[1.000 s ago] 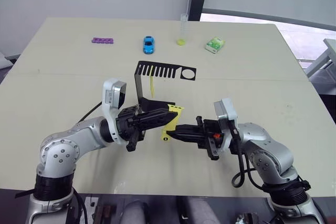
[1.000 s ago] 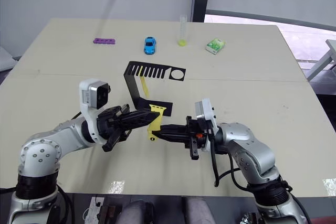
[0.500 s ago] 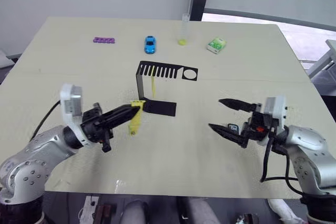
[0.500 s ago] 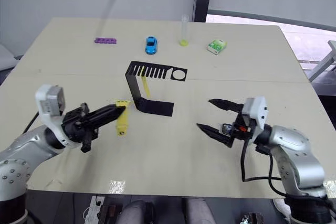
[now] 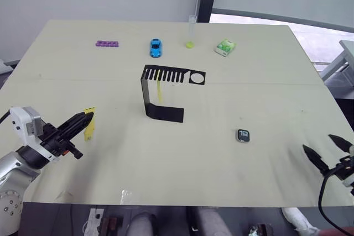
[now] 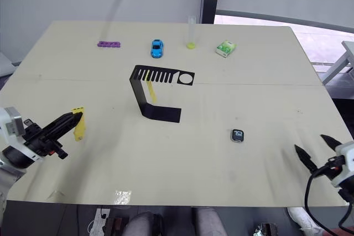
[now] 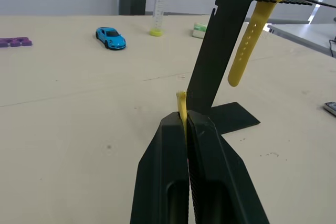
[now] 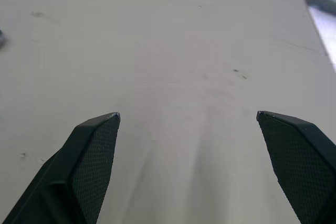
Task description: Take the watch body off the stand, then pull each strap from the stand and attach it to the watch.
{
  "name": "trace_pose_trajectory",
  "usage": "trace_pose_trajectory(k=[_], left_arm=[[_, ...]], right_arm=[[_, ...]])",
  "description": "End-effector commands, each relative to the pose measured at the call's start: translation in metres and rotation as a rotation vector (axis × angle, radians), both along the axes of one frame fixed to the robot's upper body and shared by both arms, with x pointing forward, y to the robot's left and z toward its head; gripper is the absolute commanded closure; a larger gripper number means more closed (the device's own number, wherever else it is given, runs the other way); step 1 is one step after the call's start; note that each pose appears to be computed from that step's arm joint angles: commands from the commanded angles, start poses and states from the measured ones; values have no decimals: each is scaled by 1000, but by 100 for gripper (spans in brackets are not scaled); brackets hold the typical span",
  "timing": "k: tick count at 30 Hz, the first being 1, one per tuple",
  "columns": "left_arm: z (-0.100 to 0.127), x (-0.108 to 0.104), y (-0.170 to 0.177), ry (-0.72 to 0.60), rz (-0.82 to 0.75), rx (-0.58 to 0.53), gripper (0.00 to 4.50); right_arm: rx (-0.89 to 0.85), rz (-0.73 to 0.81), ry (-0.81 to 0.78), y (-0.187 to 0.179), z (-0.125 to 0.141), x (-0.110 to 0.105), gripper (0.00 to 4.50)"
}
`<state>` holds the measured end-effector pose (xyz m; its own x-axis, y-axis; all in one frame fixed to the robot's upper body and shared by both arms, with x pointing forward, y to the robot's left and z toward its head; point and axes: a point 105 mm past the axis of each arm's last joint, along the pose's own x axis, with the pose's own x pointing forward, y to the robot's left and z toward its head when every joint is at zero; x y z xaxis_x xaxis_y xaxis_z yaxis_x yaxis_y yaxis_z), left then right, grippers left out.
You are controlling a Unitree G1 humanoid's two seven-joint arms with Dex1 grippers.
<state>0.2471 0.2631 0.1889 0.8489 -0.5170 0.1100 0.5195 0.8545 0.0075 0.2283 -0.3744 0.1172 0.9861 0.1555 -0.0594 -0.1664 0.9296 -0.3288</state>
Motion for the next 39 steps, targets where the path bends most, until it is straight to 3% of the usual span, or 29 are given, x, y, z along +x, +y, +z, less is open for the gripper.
trace_pose_trajectory(k=[1,8,15,20,30,39], left_arm=[[5,-2,5,-44,36,22,450],[9,2,-14,-70,-21,6,450],[24,0,-68,-105,-257,15,450],[25,-10,-104,-104,-415,56,450],[20,-32,-148,-28,-657,35,450],[20,-32,-154,-26,-675,29,450]], right_arm=[[-49,-32,-82,-3,16,-4,8],[20,-80,-156,25,29,13,8],[220,109,14,118,31,20,8],[281,85,110,157,21,22,8],[254,-53,196,182,-2,30,8],[292,-138,222,188,-14,36,8]])
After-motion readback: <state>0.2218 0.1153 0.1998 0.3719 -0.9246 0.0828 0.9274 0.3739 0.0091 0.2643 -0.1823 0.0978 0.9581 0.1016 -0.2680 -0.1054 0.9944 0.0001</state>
